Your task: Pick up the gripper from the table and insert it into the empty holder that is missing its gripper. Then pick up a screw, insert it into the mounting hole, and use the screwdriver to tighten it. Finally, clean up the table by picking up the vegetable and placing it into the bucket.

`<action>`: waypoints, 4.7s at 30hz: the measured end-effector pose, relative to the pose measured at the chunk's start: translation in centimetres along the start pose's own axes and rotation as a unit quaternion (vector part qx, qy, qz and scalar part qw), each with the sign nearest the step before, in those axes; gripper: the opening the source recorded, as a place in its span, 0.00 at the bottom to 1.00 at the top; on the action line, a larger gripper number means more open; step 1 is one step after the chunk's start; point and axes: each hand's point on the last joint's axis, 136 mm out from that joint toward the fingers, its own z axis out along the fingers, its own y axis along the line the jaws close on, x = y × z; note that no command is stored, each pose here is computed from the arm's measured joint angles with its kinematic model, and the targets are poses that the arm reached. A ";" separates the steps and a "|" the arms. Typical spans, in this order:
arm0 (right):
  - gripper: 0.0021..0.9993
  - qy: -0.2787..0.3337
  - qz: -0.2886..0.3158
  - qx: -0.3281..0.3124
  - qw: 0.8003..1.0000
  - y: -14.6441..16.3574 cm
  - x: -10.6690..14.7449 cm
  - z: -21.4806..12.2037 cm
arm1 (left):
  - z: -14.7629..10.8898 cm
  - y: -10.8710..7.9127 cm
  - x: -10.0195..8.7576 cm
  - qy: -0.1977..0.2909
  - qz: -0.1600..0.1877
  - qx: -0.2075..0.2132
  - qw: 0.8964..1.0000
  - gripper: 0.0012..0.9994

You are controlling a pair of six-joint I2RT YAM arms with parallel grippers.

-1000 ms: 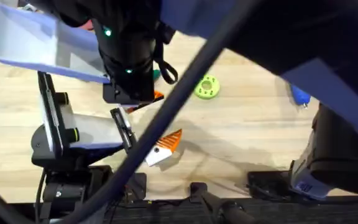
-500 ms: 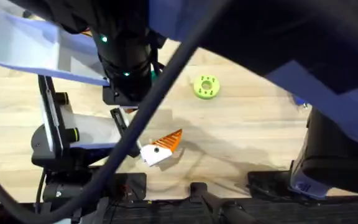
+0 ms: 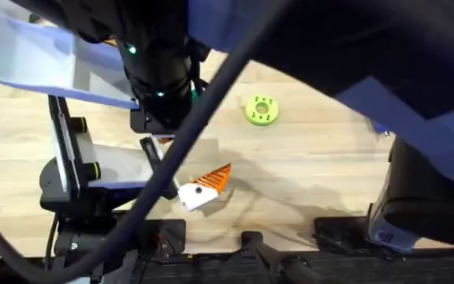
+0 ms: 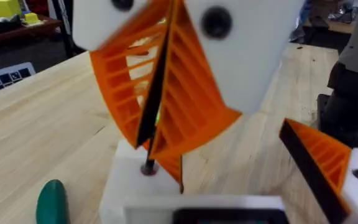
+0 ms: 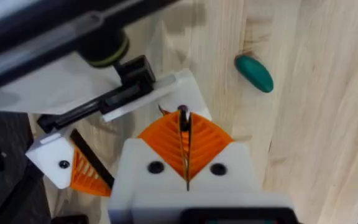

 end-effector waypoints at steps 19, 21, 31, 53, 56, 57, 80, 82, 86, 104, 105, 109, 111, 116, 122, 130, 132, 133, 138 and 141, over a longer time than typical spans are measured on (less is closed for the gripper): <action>0.00 0.016 -0.001 -0.009 1.000 0.1 -0.1 1.8 | 0.0 0.0 0.0 0.000 -0.004 0.000 1.000 0.99; 0.00 0.016 -0.001 -0.009 1.000 0.1 -0.1 1.8 | 0.0 0.0 0.0 0.000 -0.004 0.000 1.000 0.99; 0.00 0.016 -0.001 -0.009 1.000 0.0 -0.1 1.7 | 0.0 0.0 0.0 0.000 -0.003 0.000 1.000 0.99; 0.99 0.027 0.022 -0.001 0.999 -0.4 0.6 1.6 | 0.0 -0.1 0.0 0.000 -0.001 0.003 1.000 0.99; 0.99 0.024 0.035 0.002 0.999 -0.6 0.7 1.2 | 0.0 -0.1 0.0 0.000 -0.001 0.003 1.000 0.99; 0.99 0.021 0.045 0.004 0.999 -0.8 0.7 0.9 | 0.0 -0.1 0.0 0.000 -0.001 0.003 1.000 0.99; 0.99 -0.093 0.307 0.060 0.945 -4.1 7.1 -8.8 | 0.0 -0.1 0.0 0.000 -0.001 0.003 1.000 0.99; 0.99 -0.097 0.341 0.067 0.933 -4.3 8.8 -8.6 | 0.0 -0.1 0.0 0.000 -0.001 0.003 1.000 0.99; 0.99 -0.089 0.435 0.082 0.892 -4.6 14.3 -7.9 | 0.0 -0.1 0.0 0.000 -0.001 0.003 1.000 0.99; 0.99 0.047 0.776 0.145 0.612 -3.9 39.6 -2.4 | 0.0 -0.1 0.0 0.000 -0.001 0.003 1.000 0.99; 0.99 0.048 0.782 0.147 0.603 -4.0 40.2 -2.4 | 0.0 -0.1 0.0 0.000 -0.001 0.003 1.000 0.99; 0.99 0.042 0.798 0.161 0.580 -4.8 41.9 -2.5 | 0.0 -0.1 0.0 0.000 -0.001 0.003 1.000 0.99; 0.99 0.040 0.802 0.166 0.572 -4.9 42.4 -2.7 | 0.0 -0.1 0.0 0.000 -0.001 0.003 1.000 0.99; 0.99 0.040 0.806 0.168 0.567 -5.2 42.8 -2.5 | 0.0 -0.1 0.0 0.000 -0.001 0.003 1.000 0.99; 0.99 0.048 0.807 0.161 0.566 -5.3 43.1 -1.9 | 0.0 -0.1 0.0 0.000 -0.001 0.003 1.000 0.99; 0.99 0.052 0.807 0.157 0.567 -5.4 43.2 -1.6 | 0.0 -0.1 0.0 0.000 -0.001 0.003 1.000 0.99; 0.99 0.052 0.807 0.158 0.567 -5.4 43.2 -1.6 | 0.0 -0.1 0.0 0.000 -0.001 0.003 1.000 0.99; 0.99 0.052 0.807 0.158 0.567 -5.4 43.2 -1.6 | 0.0 -0.1 0.0 0.000 -0.001 0.003 1.000 0.99; 0.99 0.052 0.807 0.158 0.567 -5.4 43.2 -1.6 | 0.0 -0.1 0.0 0.000 -0.001 0.003 1.000 0.99; 0.99 0.051 0.806 0.158 0.567 -5.5 43.2 -1.6 | 0.0 -0.1 0.0 0.000 -0.001 0.003 1.000 0.90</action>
